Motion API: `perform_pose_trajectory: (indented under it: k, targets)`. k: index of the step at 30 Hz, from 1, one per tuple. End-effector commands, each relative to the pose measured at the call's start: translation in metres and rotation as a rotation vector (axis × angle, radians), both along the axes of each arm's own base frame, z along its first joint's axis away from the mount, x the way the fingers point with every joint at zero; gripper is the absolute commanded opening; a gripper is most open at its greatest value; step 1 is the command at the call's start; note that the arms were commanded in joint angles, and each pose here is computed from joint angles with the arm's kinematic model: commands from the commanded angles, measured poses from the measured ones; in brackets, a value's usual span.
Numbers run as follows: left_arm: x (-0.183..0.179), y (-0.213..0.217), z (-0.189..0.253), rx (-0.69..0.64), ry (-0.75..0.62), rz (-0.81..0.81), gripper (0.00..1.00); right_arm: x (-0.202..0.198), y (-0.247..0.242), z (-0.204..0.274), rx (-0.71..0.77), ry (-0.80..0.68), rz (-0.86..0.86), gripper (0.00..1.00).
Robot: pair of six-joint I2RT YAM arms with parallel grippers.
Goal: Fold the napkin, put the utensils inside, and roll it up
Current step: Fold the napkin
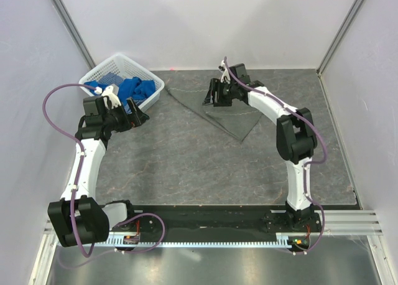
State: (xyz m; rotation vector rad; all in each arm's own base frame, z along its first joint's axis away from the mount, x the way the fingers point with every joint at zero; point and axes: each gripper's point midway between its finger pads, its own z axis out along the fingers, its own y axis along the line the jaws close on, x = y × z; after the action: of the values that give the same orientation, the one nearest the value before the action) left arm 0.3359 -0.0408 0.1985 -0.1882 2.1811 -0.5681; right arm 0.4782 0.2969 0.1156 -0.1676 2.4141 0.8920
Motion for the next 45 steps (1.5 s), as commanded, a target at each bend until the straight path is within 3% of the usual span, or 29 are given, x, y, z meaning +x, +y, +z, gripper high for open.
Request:
perform_pose_trajectory:
  k: [1,4,11,23,30,38,42,45]
  targets:
    - [0.003,0.0,0.009,0.026,-0.05,-0.023,0.94,-0.009,-0.017,0.047,0.016,-0.096,-0.029,0.68]
    - [0.003,-0.001,0.009,0.021,-0.05,-0.027,0.94,-0.023,-0.024,0.029,-0.006,-0.052,-0.027,0.65]
    - [0.003,-0.002,0.009,0.017,-0.051,-0.03,0.94,-0.027,-0.014,-0.006,0.034,0.025,-0.009,0.42]
    - [0.003,-0.002,0.01,0.022,-0.057,-0.027,0.94,-0.007,-0.01,-0.047,0.004,0.049,-0.017,0.35]
    - [0.003,-0.002,0.01,0.021,-0.056,-0.028,0.94,-0.01,-0.004,-0.05,0.028,0.059,0.02,0.35]
    - [0.003,-0.002,0.009,0.022,-0.053,-0.027,0.94,-0.025,-0.007,0.005,0.087,-0.012,0.048,0.43]
    - [0.003,-0.001,0.009,0.024,-0.054,-0.025,0.94,-0.048,-0.055,0.0,0.073,0.052,-0.065,0.56]
    - [0.003,-0.001,0.007,0.021,-0.045,-0.022,0.94,-0.079,-0.11,-0.02,0.053,0.135,-0.19,0.61]
